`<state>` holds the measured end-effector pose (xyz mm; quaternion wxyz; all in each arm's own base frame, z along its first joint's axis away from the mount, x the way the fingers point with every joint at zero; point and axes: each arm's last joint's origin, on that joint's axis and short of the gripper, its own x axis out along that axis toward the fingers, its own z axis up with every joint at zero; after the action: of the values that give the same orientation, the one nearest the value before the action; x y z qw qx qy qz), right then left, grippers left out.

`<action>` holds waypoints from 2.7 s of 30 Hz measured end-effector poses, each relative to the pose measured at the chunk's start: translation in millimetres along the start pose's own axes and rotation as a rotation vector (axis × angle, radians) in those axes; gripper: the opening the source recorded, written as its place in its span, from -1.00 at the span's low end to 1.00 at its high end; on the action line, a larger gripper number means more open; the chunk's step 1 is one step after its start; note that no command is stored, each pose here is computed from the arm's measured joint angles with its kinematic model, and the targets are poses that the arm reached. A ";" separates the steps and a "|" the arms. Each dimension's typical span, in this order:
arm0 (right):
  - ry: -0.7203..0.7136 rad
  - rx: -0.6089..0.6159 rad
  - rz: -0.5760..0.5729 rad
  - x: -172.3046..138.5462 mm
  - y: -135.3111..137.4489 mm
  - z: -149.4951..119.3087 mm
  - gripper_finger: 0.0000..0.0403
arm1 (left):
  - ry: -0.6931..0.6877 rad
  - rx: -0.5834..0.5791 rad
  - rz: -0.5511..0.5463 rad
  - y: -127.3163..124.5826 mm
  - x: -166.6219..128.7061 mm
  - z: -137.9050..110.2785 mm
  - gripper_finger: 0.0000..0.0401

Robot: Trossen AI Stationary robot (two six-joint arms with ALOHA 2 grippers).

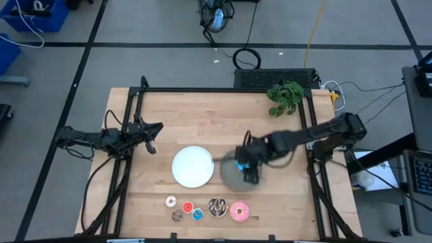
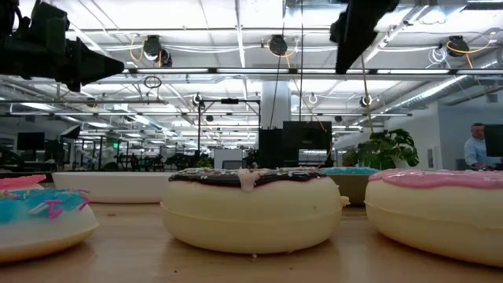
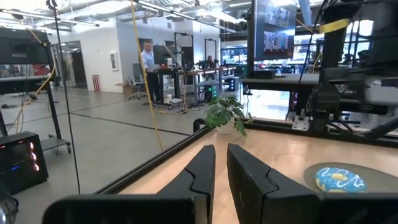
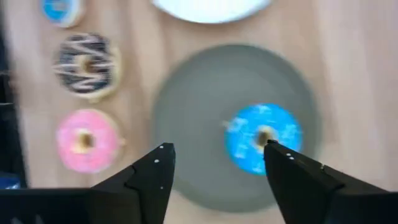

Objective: Pick & Place donuts
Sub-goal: Put the large pink donut on the gray plate

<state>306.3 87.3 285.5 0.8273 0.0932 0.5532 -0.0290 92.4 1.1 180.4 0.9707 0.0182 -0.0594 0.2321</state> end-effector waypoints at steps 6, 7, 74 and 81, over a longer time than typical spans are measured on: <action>-0.001 -0.057 -0.113 17.5 39.8 -19.8 -0.39 | 0.000 0.000 0.000 0.0 0.0 0.1 -0.77; 0.000 -0.069 -0.113 20.5 44.5 -21.7 -0.50 | 0.000 0.000 0.000 0.0 0.0 0.0 -0.77; -0.067 -0.378 0.108 68.2 123.8 -21.4 0.02 | 0.040 0.020 0.014 -0.3 0.5 -4.2 -0.77; -0.071 -0.417 0.058 89.2 115.3 -35.2 0.32 | 0.049 0.033 0.013 -0.4 0.5 -5.3 -0.77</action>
<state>326.1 211.9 204.4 0.8480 -0.0651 0.5151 0.1064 93.6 1.3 175.1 0.9699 0.0278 -0.0317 0.2399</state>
